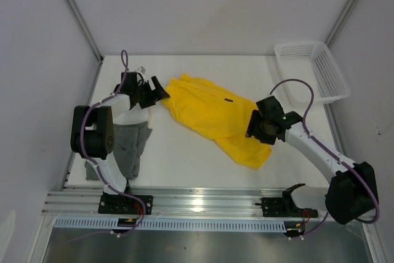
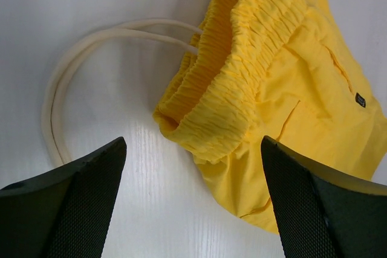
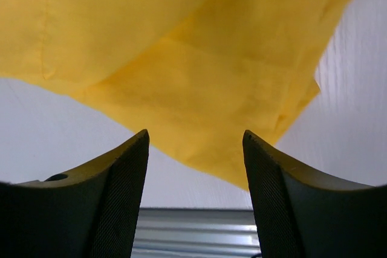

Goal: Fold and stack the shorts
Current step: Fold the shorts

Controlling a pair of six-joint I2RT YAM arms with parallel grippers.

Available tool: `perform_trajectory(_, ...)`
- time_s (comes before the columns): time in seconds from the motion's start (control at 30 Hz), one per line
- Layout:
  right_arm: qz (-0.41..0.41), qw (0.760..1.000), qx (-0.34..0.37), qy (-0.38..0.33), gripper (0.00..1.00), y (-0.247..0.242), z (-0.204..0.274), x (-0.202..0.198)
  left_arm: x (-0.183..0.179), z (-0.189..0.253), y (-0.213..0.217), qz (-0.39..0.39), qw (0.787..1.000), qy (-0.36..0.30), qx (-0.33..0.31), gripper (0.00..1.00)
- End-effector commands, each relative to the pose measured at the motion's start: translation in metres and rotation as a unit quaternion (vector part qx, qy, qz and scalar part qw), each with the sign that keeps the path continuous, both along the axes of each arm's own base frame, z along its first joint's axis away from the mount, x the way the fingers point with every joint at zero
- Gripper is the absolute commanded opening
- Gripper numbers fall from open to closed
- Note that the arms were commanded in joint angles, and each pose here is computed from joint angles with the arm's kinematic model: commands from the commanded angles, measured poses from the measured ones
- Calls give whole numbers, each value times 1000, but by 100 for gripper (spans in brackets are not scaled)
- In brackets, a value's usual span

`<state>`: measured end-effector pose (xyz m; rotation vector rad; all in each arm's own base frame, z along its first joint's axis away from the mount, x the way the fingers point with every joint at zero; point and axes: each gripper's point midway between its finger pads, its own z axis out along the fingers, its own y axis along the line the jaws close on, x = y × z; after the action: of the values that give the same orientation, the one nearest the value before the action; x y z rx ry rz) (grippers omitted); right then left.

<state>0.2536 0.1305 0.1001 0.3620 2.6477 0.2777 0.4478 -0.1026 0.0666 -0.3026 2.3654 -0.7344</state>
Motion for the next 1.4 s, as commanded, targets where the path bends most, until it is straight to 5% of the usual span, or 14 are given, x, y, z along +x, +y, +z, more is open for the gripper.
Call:
perform_trajectory(0.0,-94,995,-37,10,65,-29,0,-30,11,48,-5,0,994,-110,-15,94)
perform_trajectory(0.3,-131,987,-46,78,64,-39,-40,-80,13,48,-9,-15,992,-124,-19,95)
perform_trajectory(0.57,-109,992,12,61,45,-15,-51,-69,20,35,-8,-17,994,-109,-13,95)
perform_trajectory(1.0,-107,993,1,45,35,-13,-70,-55,20,25,-12,-30,994,-105,-19,95)
perform_trajectory(1.17,-101,994,-7,43,2,-12,-72,-49,29,23,-16,-41,993,-110,-25,95)
perform_trajectory(1.37,-96,995,-5,37,0,-12,-66,-43,37,27,-16,-47,991,-124,-22,94)
